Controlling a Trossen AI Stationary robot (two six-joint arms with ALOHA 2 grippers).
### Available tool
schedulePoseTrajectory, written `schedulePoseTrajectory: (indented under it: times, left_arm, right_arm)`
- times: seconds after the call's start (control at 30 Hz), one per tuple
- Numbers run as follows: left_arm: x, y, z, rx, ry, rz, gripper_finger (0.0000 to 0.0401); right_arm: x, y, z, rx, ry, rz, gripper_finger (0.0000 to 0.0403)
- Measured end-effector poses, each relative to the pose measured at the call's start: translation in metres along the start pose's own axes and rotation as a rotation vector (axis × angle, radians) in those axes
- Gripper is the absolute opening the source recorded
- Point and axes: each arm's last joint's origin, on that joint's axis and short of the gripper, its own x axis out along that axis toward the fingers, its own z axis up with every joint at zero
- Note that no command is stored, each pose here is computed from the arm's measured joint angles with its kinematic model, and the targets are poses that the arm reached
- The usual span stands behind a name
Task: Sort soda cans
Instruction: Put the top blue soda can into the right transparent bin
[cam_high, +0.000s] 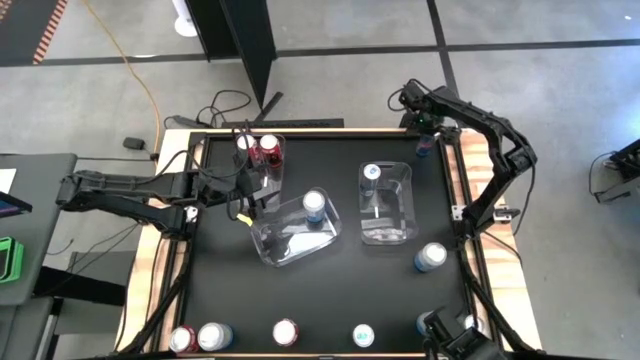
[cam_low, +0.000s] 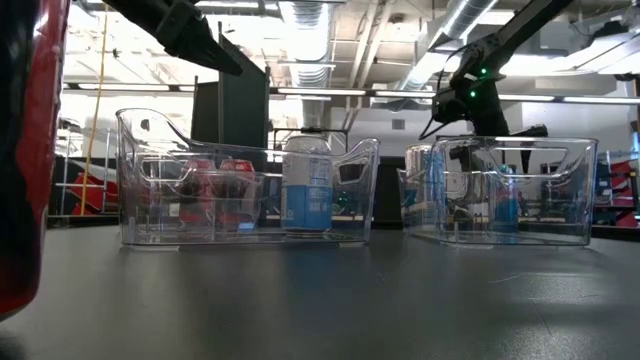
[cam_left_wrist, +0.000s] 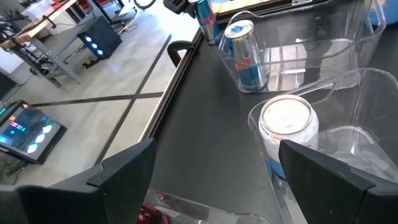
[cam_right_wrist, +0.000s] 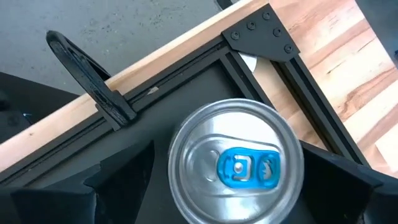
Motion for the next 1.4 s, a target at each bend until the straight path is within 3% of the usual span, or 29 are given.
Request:
schedulePoseTrajectory:
  times: [0.4, 0.9, 1.4]
  left_arm:
    - [0.0, 0.0, 0.0, 0.002, 0.003, -0.001, 0.0335]
    - [0.0, 0.0, 0.0, 0.003, 0.003, 0.0, 0.0335]
    - [0.0, 0.0, 0.0, 0.002, 0.002, 0.0, 0.0335]
  right_arm:
    - [0.007, 0.0, -0.003, 0.003, -0.001, 0.002, 0.0378]
    - [0.005, 0.002, -0.004, -0.004, -0.014, 0.017, 0.0259]
    - [-0.007, 0.009, -0.022, -0.125, -0.064, 0.024, 0.0242]
